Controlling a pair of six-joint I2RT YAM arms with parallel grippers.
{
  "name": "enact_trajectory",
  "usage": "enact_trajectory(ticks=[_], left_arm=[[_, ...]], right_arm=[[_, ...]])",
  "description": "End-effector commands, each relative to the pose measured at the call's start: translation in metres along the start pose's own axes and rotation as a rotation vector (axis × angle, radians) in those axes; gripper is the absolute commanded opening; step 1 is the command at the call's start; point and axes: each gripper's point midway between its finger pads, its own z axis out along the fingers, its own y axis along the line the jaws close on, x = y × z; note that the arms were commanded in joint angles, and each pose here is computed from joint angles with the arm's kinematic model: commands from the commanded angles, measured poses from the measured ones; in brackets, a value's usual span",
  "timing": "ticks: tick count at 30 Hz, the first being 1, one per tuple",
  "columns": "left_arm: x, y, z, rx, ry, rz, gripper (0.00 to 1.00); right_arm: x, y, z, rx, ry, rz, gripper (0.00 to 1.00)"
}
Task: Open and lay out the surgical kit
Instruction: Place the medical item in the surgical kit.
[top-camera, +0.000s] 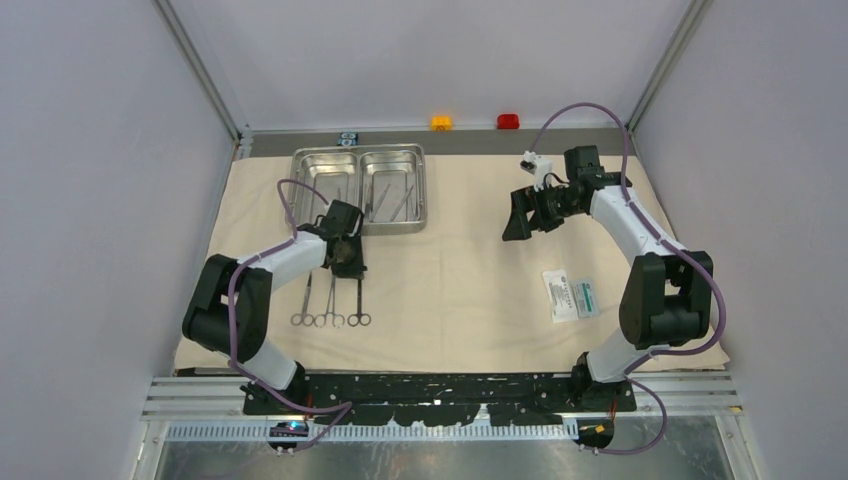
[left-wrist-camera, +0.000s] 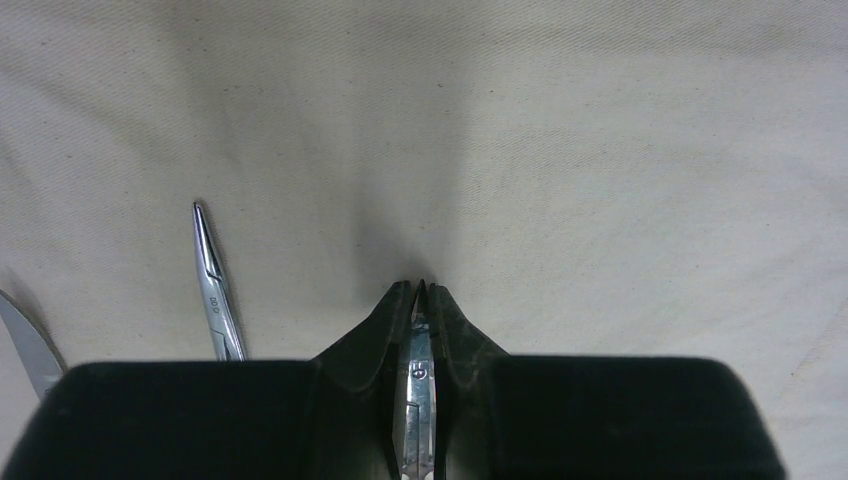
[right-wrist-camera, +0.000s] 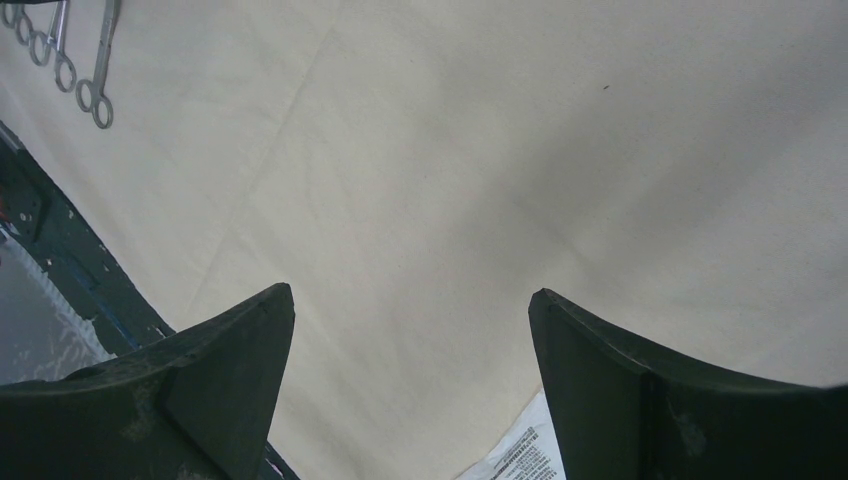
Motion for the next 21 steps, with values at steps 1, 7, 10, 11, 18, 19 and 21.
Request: enact_trajectory(ticks=[1, 7, 10, 11, 18, 19, 21], left_arm=[[-0.007, 0.004, 0.005, -0.012, -0.022, -0.005, 0.12], [-0.011, 0.001, 0.002, -0.004, -0.029, 0.000, 0.22], [-0.021, -0.003, -0.006, 0.016, -0.059, 0.021, 0.29], [-0.024, -0.005, -0.009, 0.023, -0.066, 0.025, 0.30], [-0.053, -0.017, -0.043, 0.067, -0.148, 0.094, 0.39], [-0.060, -0.019, -0.050, 0.071, -0.163, 0.114, 0.41], [-0.079, -0.023, -0.069, 0.073, -0.200, 0.153, 0.43]], right_arm=[[-0.019, 0.003, -0.007, -0.008, -0.045, -0.044, 0.92], [-0.018, 0.003, -0.006, -0.010, -0.041, -0.043, 0.92], [-0.018, 0.002, -0.006, -0.008, -0.040, -0.041, 0.92], [-0.018, 0.002, -0.006, -0.009, -0.038, -0.042, 0.92], [-0.017, 0.002, -0.007, -0.006, -0.035, -0.045, 0.92], [-0.018, 0.002, -0.007, -0.007, -0.035, -0.047, 0.92], [-0.018, 0.003, -0.008, -0.008, -0.036, -0.049, 0.92]])
